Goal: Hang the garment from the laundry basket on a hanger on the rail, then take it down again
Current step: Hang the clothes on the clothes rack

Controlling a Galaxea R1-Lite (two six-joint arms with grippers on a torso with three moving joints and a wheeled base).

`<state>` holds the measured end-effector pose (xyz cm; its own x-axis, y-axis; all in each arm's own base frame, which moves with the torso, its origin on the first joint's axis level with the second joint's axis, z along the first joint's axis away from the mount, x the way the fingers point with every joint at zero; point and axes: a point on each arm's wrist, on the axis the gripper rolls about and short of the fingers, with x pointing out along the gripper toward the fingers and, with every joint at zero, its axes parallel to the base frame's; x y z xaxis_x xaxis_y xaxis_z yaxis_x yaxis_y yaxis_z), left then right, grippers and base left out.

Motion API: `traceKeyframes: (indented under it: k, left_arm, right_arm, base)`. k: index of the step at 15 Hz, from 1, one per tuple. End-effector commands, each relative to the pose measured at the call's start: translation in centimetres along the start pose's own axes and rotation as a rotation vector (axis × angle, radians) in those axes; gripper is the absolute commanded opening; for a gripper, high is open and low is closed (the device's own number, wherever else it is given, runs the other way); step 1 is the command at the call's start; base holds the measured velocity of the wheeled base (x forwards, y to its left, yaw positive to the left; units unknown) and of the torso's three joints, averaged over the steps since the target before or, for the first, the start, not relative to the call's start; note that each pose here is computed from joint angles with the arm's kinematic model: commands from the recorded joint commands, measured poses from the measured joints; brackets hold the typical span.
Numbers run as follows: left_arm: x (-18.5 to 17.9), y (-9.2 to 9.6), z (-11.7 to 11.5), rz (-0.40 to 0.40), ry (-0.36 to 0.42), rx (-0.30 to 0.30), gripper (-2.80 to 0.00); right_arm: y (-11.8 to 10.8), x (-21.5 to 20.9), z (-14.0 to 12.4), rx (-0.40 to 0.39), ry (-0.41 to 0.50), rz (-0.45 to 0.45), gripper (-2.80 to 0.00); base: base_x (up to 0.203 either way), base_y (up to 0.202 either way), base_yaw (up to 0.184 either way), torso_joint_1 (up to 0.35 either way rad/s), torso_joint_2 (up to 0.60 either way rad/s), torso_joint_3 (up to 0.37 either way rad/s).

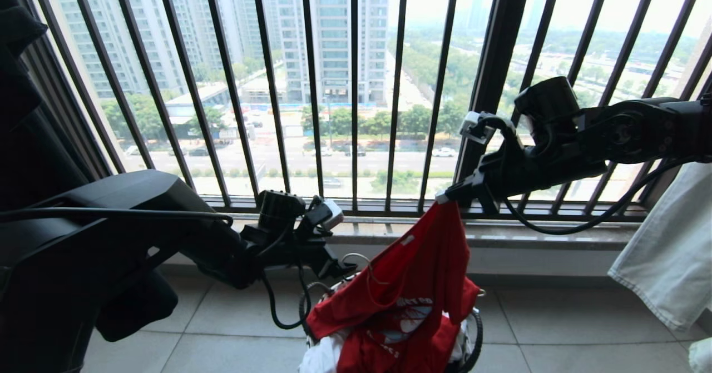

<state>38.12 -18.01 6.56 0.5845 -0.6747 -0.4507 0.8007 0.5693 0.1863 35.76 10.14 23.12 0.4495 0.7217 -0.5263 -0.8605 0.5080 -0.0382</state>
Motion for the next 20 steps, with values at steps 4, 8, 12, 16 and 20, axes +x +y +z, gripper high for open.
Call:
traceKeyframes:
  k: [4,8,12,16,20]
  left_arm:
    - [0.6,0.2,0.1,0.001,-0.011,0.016,-2.8]
    - [0.8,0.1,0.0,-0.003,-0.009,0.016,-2.8]
    - [1.0,-0.4,0.1,-0.022,-0.014,0.014,-2.8]
    - [1.3,-0.5,0.3,-0.006,-0.067,0.027,-2.8]
    - [0.6,-0.6,1.8,0.013,-0.143,-0.042,-2.8]
  right_arm:
    - [0.0,0.0,0.0,-0.002,-0.001,0.007,-2.8]
    - [0.1,0.0,-0.1,-0.001,0.0,0.008,-2.8]
    - [0.1,0.0,-0.1,-0.001,0.0,0.008,-2.8]
    - [0.0,0.1,-0.1,-0.001,0.0,0.008,-2.8]
    - [0.0,0.1,-0.1,-0.002,-0.002,0.009,-2.8]
  base:
    - [0.0,0.0,0.0,0.0,0.0,0.0]
    - [0.0,0.0,0.0,0.0,0.0,0.0]
    - [0.0,0.0,0.0,0.0,0.0,0.0]
    - [0.0,0.0,0.0,0.0,0.0,0.0]
    - [0.0,0.0,0.0,0.0,0.0,0.0]
